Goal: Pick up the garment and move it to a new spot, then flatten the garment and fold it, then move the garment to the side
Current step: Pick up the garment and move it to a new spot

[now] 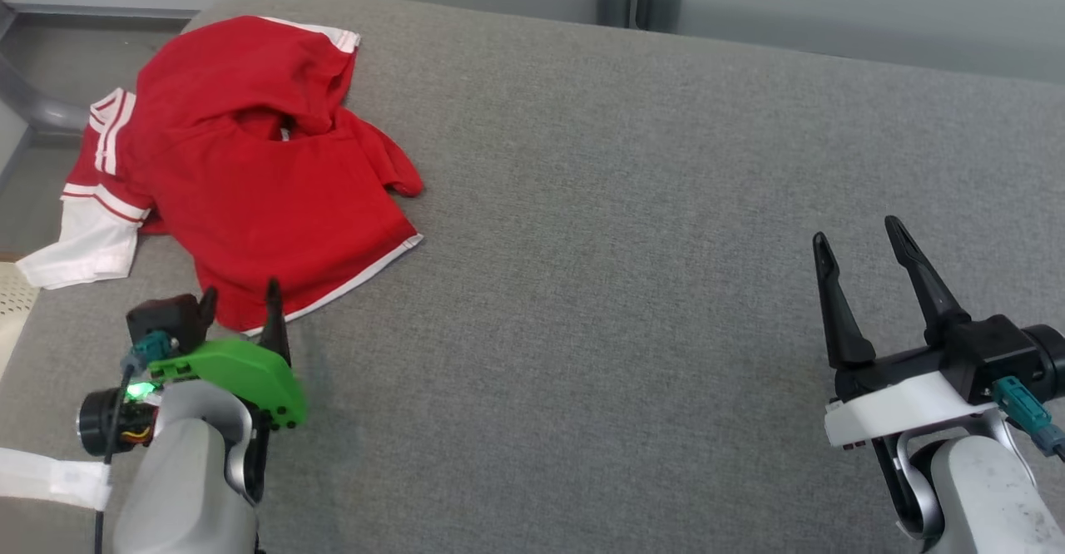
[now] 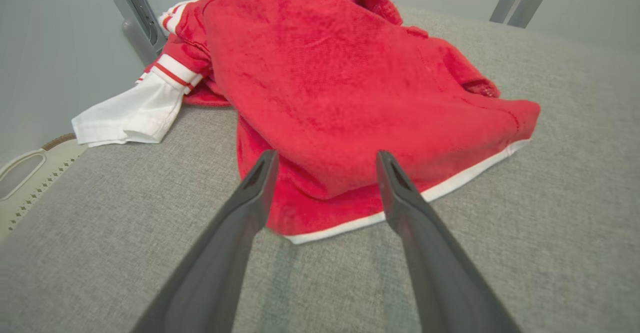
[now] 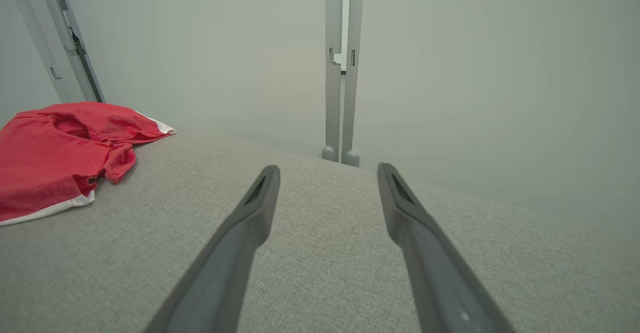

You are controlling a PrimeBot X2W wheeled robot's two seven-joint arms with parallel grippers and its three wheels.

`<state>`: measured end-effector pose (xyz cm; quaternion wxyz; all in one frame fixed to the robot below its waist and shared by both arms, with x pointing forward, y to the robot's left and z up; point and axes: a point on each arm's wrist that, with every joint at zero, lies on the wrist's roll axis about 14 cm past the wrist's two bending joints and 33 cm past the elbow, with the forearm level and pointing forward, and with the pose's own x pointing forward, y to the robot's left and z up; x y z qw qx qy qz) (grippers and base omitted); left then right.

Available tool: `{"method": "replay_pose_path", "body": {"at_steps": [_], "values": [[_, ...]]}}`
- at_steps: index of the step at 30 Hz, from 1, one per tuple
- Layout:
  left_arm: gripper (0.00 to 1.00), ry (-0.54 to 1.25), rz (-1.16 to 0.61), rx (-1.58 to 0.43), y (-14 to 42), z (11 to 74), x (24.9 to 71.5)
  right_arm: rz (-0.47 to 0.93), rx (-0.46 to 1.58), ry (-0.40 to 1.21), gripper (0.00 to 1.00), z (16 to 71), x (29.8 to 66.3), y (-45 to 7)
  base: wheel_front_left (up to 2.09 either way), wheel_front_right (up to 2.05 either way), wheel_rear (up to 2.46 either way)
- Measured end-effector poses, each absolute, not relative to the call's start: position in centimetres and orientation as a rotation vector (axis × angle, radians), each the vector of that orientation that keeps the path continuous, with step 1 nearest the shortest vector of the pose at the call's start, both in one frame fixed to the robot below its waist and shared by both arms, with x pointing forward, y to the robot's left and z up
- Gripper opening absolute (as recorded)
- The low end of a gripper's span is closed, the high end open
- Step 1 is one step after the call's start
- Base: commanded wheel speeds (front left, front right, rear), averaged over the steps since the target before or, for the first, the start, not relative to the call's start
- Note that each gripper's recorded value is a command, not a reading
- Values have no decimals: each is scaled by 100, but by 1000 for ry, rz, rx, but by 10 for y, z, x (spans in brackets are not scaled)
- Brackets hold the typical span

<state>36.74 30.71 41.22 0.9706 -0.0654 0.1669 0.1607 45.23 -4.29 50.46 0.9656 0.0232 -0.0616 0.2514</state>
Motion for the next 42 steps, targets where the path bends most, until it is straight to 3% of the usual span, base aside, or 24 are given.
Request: {"method": "replay_pose_path", "body": {"at_steps": [7, 8, 9, 11, 20, 30, 36, 42], "values": [[100, 510, 326, -142, 305, 373, 389, 452, 50, -79, 100, 485, 459, -64, 0, 0, 0], [95, 538, 322, -143, 304, 367, 390, 442, 51, -70, 100, 482, 459, -68, 0, 0, 0], [38, 567, 318, -136, 304, 361, 389, 434, 53, -64, 100, 480, 459, -71, 0, 0, 0], [0, 588, 314, -123, 307, 356, 390, 421, 48, -57, 100, 478, 459, -76, 0, 0, 0], [0, 592, 251, -66, 308, 369, 397, 376, 45, -64, 100, 485, 451, -91, 0, 0, 0], [0, 93, 207, 143, 332, 542, 445, 380, 73, -89, 100, 503, 426, -81, 0, 0, 0], [0, -177, 52, 199, 274, 660, 452, 339, 77, -137, 100, 521, 419, -93, 0, 0, 0], [0, -335, -192, 125, 184, 724, 434, 260, 74, -140, 100, 523, 408, -119, 0, 0, 0]]}}
